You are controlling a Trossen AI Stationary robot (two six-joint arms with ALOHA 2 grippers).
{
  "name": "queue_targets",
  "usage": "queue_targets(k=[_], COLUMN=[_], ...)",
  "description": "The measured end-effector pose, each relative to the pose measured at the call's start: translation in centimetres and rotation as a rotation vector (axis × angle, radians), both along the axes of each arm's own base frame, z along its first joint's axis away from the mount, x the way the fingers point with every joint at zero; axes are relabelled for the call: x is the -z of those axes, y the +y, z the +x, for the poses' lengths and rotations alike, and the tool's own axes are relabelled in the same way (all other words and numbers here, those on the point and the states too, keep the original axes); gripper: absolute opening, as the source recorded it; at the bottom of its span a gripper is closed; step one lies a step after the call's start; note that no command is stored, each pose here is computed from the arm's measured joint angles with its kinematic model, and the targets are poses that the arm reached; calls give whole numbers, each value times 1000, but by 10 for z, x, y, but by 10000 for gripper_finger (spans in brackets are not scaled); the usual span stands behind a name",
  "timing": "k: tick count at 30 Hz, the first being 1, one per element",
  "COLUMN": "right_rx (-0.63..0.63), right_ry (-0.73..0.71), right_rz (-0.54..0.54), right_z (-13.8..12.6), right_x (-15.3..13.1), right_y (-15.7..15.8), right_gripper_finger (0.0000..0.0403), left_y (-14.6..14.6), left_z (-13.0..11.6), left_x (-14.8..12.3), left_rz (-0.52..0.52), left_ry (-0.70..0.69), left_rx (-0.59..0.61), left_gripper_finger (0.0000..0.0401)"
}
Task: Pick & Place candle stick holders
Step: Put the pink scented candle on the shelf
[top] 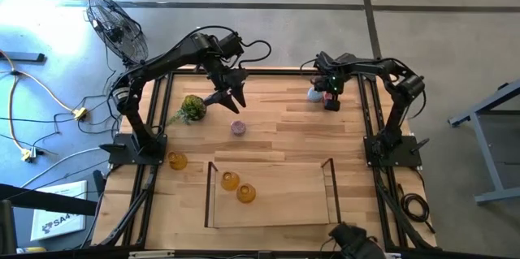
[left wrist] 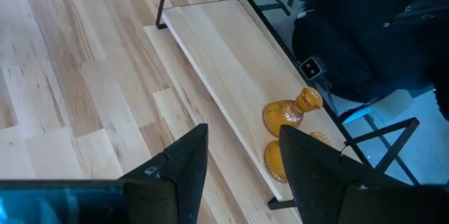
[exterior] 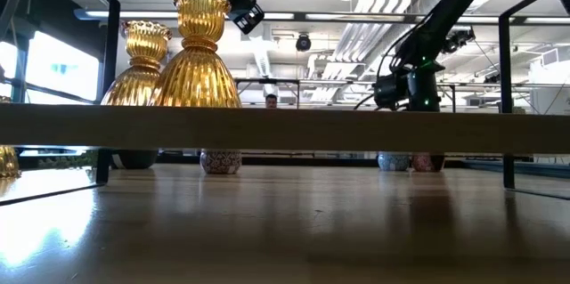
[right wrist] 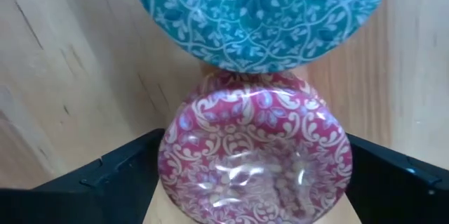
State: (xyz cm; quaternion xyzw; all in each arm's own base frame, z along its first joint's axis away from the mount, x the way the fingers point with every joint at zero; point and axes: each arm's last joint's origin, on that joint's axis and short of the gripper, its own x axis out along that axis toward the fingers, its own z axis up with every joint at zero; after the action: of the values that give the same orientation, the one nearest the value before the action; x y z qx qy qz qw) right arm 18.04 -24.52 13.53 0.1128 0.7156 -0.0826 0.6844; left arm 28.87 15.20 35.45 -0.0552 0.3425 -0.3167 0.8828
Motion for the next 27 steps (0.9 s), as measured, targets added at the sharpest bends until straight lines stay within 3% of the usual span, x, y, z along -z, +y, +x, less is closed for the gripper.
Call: queue_targets(k=[14, 27], right_rx=[36, 22], right_ry=[3, -3], right_rz=[55, 167], right_z=[-4, -2], right_x=[-6, -8], right_y=[7, 20], right_gripper_finger=[285, 289], left_y=[0, 0], left_z=[0, 0], left_x=[0, 0], left_rz=[0, -11], left_ry=[0, -7], left_rx=[0, 4], left_gripper_finger=[172, 172])
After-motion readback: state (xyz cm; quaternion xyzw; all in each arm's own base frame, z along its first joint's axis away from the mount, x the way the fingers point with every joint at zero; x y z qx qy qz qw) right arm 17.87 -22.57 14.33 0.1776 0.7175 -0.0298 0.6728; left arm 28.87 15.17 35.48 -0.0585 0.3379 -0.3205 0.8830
